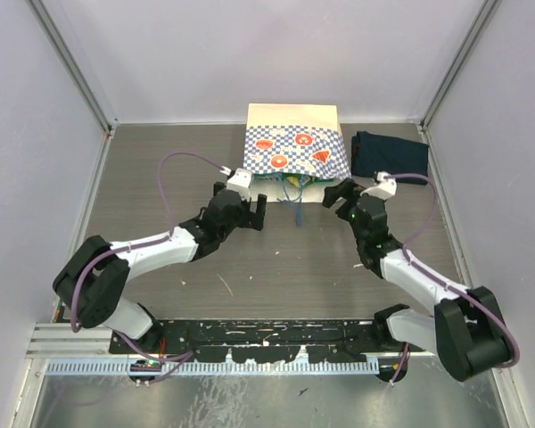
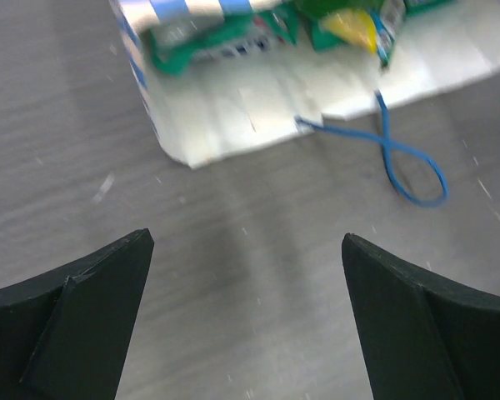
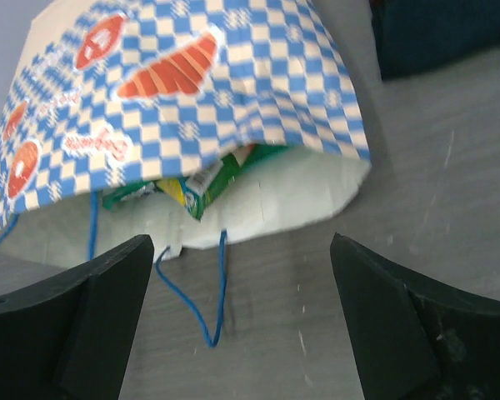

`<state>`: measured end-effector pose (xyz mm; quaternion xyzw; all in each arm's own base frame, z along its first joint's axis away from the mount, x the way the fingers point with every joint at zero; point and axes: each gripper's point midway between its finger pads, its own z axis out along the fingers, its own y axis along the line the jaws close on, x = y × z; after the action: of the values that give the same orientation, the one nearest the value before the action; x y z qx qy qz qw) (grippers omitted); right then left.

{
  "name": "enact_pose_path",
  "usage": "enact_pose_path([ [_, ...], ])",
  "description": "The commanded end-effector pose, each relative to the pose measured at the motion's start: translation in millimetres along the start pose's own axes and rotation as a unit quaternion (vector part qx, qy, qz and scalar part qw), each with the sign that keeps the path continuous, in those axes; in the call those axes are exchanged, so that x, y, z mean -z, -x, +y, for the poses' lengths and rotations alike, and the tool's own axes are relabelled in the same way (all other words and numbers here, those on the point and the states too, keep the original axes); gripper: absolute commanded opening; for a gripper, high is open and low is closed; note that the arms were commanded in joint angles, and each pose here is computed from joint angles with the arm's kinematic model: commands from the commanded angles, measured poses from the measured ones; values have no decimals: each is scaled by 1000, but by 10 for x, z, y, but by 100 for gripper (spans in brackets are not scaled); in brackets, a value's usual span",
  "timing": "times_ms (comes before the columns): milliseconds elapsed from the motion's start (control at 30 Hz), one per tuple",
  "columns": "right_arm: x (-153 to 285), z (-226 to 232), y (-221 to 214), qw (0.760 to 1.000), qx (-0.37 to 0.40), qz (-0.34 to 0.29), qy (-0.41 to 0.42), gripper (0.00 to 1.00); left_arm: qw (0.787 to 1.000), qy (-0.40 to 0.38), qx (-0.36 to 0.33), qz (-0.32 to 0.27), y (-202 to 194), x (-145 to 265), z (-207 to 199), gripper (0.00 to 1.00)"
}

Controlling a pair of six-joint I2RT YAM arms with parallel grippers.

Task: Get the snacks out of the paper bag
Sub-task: Adjust the paper bag at the center of the board, then pick up the snack from the paper bag.

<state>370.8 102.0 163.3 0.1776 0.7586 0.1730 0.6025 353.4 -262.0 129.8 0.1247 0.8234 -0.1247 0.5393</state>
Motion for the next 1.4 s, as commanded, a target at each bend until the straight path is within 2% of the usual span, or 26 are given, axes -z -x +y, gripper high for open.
enact_pose_path([
  [0,287,2,-235,989,-144,18,-8,93,994,-98,28,40,-204,269,-285,98],
  [233,388,191,-540,965,-256,30,46,87,985,-146,75,56,-417,387,-425,98],
  [500,-53,667,-436,912,-387,7,132,74,985,-143,69,60,-391,371,-432,98],
  [667,-371,709,-400,884,-443,-29,143,72,988,-127,62,55,-346,456,-337,98],
  [833,-695,659,-601,868,-480,-27,124,72,991,-108,49,55,-363,571,-204,98],
  [1167,-1131,498,-758,876,-477,-43,65,70,996,-75,37,40,-320,756,5,98],
  [1367,-1353,513,-841,876,-478,-33,52,58,997,-63,31,44,-337,758,57,98],
])
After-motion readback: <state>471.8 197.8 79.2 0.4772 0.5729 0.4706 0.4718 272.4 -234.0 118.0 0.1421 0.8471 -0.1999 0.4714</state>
